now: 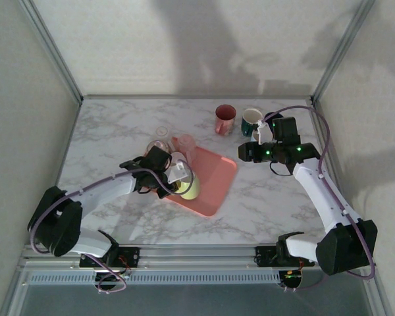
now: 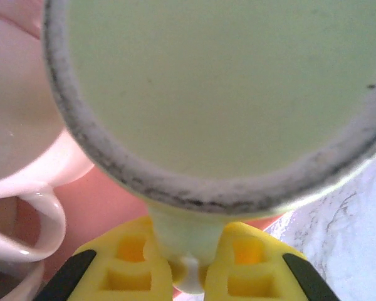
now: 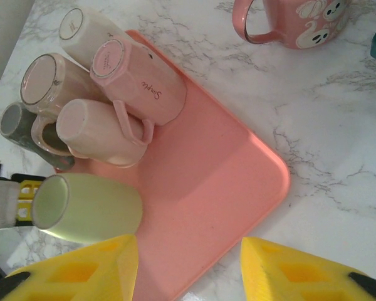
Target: Turn the mug right side up
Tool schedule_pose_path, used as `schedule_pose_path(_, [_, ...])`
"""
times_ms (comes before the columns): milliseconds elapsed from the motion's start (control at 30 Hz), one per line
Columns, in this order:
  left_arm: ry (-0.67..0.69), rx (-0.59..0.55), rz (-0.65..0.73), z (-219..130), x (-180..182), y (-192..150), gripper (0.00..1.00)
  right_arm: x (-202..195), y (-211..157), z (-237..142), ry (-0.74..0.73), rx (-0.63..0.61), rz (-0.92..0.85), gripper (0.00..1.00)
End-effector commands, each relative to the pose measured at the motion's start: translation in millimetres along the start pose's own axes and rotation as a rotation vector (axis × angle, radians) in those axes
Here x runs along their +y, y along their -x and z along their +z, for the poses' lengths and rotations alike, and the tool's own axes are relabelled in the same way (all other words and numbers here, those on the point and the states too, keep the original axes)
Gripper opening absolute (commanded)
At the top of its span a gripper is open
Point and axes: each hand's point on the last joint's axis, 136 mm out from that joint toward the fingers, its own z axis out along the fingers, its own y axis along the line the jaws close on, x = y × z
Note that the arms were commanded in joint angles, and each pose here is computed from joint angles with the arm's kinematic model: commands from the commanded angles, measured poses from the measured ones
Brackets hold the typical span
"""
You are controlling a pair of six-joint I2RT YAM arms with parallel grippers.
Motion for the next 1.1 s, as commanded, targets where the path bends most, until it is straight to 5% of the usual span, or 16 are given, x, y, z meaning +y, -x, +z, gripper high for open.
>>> schedule_pose_path(0, [0.017,-0.178,0.008,-31,0,42,0.0,9,13,-9,0.028,-0.043,-0.011,0.47])
schedule_pose_path(533, [-0.015,-0.622,-0.417,-138,12,160,0.0,47,13,-21,0.243,-0.038,0.001,0.5])
schedule_pose_path(700, [0.015,-0.76,-0.697,-162,37,176,0.0,57,18,-25,0.36,-0.055,0.037,0.5])
schedule_pose_path(1067, [-0.188,-1.1,-0.939,-204,42,201,0.0,84,32,-29,0.642,-0.061,0.19,0.53])
